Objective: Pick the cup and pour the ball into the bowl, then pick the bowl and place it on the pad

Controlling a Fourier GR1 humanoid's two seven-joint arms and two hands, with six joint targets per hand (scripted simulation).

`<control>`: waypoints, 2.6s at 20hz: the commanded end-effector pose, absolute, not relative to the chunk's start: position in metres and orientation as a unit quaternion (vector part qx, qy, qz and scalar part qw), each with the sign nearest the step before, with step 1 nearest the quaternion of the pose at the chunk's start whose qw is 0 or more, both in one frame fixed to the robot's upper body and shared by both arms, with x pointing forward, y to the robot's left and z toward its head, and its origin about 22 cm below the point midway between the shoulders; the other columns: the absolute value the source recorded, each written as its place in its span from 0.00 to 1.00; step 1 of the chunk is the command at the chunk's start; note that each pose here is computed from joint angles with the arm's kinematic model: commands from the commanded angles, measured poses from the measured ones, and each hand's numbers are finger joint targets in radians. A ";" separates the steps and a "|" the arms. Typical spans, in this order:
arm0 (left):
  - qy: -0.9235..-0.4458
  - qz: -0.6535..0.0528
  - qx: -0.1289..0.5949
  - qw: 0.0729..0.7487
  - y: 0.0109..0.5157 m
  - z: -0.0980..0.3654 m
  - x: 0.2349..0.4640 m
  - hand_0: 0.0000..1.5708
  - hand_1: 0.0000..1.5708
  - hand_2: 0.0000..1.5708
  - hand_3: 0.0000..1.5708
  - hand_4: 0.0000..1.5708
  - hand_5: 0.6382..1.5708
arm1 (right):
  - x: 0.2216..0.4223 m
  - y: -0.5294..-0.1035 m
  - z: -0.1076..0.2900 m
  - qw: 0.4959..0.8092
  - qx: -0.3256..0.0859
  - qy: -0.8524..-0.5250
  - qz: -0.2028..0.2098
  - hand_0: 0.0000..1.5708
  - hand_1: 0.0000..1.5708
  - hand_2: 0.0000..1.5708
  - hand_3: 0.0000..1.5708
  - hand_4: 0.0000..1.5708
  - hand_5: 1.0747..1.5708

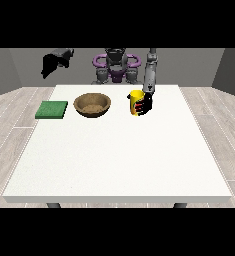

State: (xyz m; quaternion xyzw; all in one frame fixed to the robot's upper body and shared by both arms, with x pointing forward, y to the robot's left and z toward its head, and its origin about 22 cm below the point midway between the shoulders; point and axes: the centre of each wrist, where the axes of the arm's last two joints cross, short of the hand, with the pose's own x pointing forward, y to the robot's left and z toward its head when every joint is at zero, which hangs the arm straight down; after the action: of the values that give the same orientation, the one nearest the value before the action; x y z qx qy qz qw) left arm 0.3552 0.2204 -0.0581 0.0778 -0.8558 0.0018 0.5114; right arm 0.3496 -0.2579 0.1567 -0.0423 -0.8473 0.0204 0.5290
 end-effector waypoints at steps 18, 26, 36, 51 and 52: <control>-0.858 -0.090 0.170 0.476 0.180 0.027 0.414 0.86 0.86 1.00 1.00 0.83 0.58 | 0.355 -0.344 0.129 0.554 -0.067 -0.830 -0.005 0.00 0.00 0.25 0.41 0.35 1.00; -0.826 -0.170 0.234 0.484 0.161 0.002 0.401 0.87 0.87 1.00 1.00 0.87 0.64 | 0.351 -0.365 0.126 0.576 -0.078 -0.814 -0.008 0.00 0.00 0.21 0.42 0.34 1.00; -0.761 -0.320 0.403 0.395 0.123 0.013 0.413 0.95 0.95 1.00 1.00 0.94 0.72 | 0.370 -0.345 0.125 0.584 -0.063 -0.809 0.007 0.00 0.00 0.22 0.43 0.34 0.99; -0.625 -0.515 0.540 0.229 0.092 0.008 0.414 0.98 0.98 1.00 1.00 0.77 0.89 | 0.386 -0.317 0.104 0.613 -0.056 -0.788 0.018 0.00 0.00 0.21 0.39 0.36 0.99; -0.621 -0.514 0.550 0.217 0.091 0.006 0.412 0.97 0.97 1.00 1.00 0.79 0.85 | 0.386 -0.319 0.101 0.594 -0.038 -0.803 0.016 0.00 0.00 0.22 0.38 0.36 0.99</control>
State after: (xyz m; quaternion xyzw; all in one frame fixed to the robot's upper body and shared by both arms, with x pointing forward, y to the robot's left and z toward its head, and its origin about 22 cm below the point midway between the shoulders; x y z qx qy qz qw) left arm 0.4215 0.1010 0.0191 0.5306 -0.6484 -0.4826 0.2551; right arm 0.3796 -0.3229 0.0977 -0.0527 -0.7954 0.0146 0.6036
